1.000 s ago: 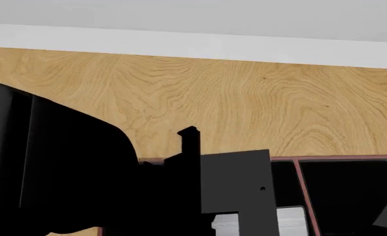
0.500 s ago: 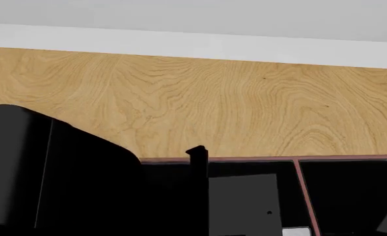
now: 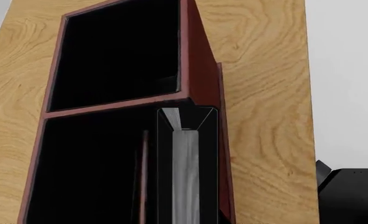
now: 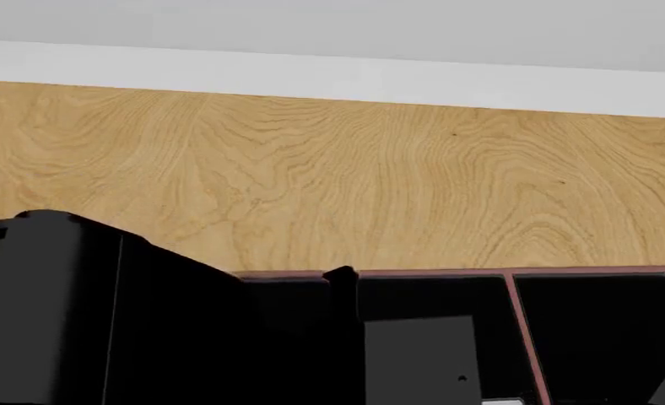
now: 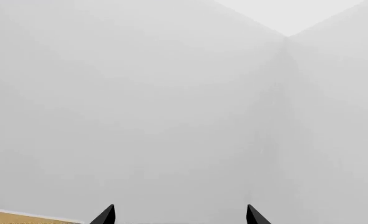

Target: Pick up the book and place it in the back compartment of the caddy.

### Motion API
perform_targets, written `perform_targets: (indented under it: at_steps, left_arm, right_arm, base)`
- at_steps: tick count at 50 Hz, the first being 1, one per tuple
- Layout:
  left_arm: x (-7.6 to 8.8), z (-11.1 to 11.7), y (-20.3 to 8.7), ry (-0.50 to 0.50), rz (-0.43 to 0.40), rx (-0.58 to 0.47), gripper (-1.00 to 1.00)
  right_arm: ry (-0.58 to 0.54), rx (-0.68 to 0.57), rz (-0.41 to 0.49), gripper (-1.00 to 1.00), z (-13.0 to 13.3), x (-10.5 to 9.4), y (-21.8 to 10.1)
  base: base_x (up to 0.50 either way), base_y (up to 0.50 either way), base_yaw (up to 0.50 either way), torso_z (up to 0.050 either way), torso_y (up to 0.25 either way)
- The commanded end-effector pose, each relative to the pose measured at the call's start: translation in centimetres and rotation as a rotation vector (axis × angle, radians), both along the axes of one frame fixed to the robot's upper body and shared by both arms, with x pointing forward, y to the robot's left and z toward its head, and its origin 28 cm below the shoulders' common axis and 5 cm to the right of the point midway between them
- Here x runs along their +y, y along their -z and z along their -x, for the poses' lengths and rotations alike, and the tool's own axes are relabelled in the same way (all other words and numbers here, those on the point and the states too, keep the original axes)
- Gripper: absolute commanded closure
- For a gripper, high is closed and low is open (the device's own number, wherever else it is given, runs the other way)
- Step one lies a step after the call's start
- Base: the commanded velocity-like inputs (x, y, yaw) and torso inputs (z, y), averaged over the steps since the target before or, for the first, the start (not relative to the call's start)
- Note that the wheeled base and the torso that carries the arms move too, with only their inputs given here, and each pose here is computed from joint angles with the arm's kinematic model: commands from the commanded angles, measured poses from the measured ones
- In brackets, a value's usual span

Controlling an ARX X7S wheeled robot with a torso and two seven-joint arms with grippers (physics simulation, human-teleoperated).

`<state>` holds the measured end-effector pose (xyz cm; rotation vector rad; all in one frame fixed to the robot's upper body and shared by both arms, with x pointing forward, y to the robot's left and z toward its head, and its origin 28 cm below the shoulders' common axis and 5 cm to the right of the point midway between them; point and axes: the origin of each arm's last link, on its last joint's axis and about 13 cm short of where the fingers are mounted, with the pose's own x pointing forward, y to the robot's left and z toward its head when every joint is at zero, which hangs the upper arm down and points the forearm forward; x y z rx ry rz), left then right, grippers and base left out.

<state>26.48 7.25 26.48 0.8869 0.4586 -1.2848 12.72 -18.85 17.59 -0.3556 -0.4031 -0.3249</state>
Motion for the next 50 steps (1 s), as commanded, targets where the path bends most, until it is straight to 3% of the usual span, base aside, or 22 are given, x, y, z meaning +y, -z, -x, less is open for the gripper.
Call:
perform_targets:
  at_steps: [1,50]
  left_arm:
    - [-0.2,-0.6,0.3,-0.026,0.018,-0.044,1.0]
    - [0.0,-2.4,3.5,-0.057,-0.015,-0.051,1.0]
  right_arm:
    - [-0.003,0.007,0.002,-1.0,0.0,-0.1,0.1]
    - [-0.004,0.029,-0.003,-1.0,-0.2,-1.1,1.1]
  base:
    - [0.0,0.0,0.0,0.0,0.0]
    - [0.0,0.0,0.0,0.0,0.001]
